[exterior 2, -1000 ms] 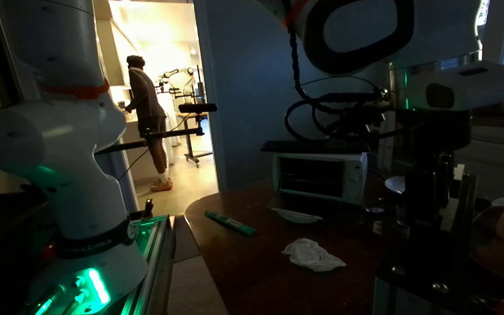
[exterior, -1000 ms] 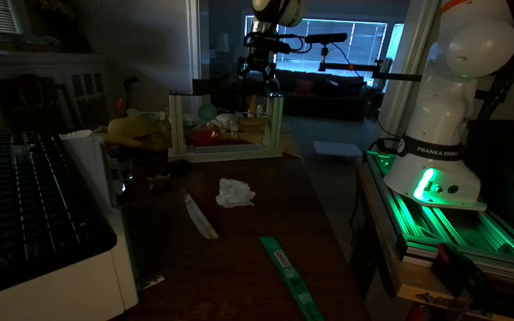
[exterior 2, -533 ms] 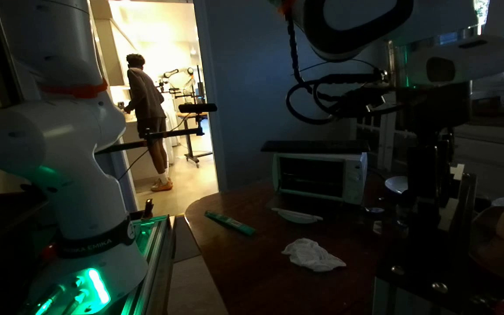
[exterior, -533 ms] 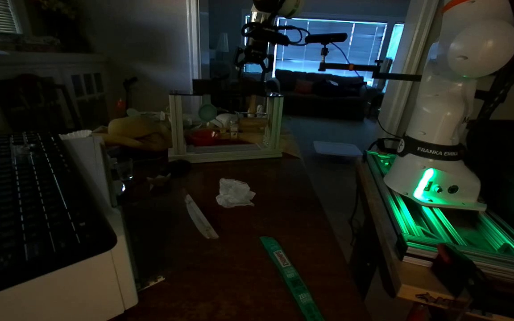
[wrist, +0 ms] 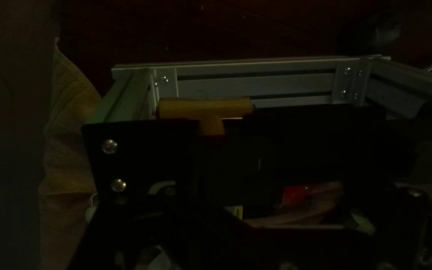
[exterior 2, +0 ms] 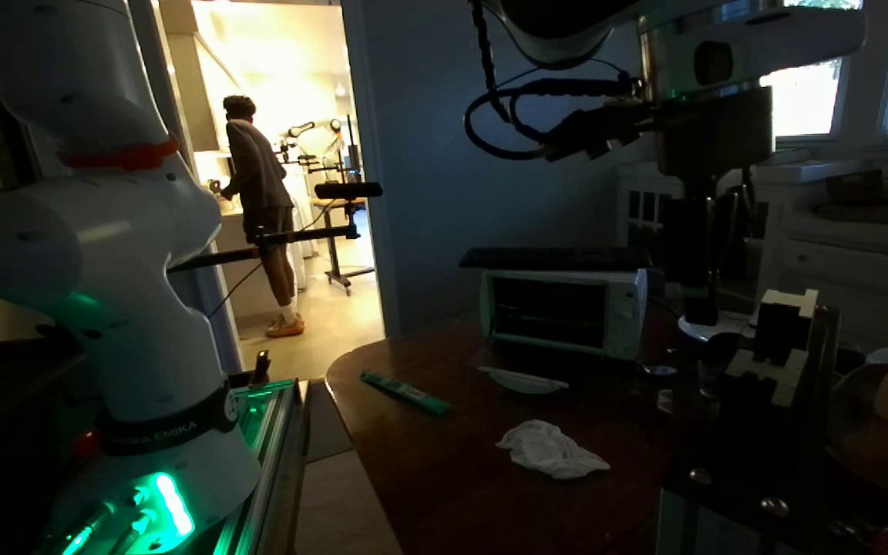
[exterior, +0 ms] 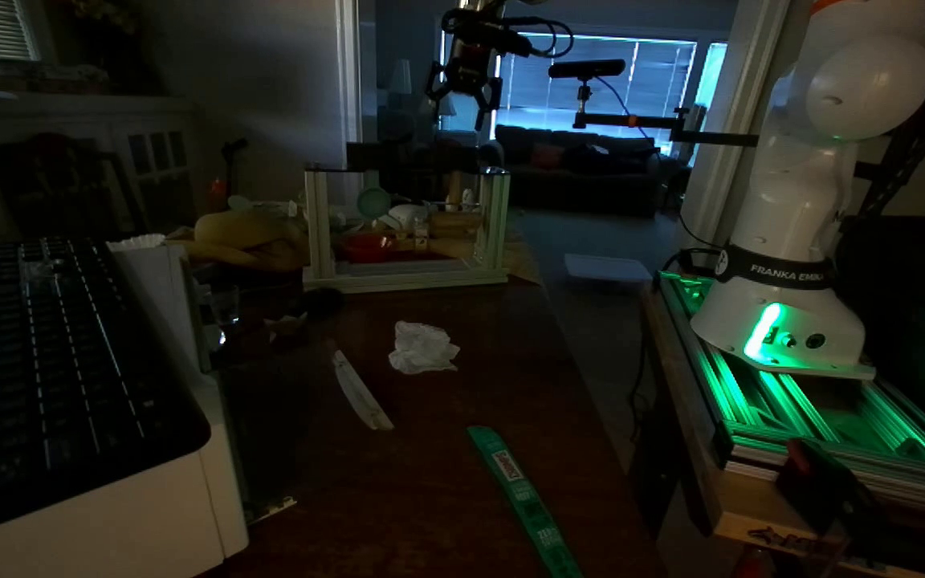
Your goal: Pick up the roller and move it left and right over the table
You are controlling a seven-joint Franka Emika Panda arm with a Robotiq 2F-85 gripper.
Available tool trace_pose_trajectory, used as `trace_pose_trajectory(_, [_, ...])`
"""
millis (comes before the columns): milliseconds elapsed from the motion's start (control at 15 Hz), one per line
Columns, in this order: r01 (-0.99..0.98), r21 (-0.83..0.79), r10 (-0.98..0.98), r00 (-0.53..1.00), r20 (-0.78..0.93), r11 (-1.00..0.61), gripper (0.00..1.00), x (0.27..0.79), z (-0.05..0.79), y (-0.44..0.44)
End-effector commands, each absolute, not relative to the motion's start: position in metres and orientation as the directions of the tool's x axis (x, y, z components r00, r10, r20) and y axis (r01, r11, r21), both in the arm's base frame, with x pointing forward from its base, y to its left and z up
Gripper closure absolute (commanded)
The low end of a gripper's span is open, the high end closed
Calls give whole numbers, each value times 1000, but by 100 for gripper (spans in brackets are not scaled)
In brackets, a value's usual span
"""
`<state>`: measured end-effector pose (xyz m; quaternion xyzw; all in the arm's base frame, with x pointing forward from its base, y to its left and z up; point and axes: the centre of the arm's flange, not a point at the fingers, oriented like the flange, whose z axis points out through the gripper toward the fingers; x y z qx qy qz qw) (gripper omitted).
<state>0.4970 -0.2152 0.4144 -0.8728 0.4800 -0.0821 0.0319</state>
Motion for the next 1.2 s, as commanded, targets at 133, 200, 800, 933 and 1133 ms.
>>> trace_pose_trajectory(133, [-778,-147,-792,599,117,-610,0,456,420,-159])
trace_pose_trajectory(200, [-763,-150,-778,619,109,-628,0,453,420,-148])
trace_pose_trajectory(800, [-534,-125,-545,833,90,-836,0,453,404,-87])
trace_pose_trajectory(933, [-485,-119,-496,865,81,-866,0,451,398,-79])
trace_pose_trajectory(1133, [-470,-118,-480,873,82,-875,0,451,397,-78])
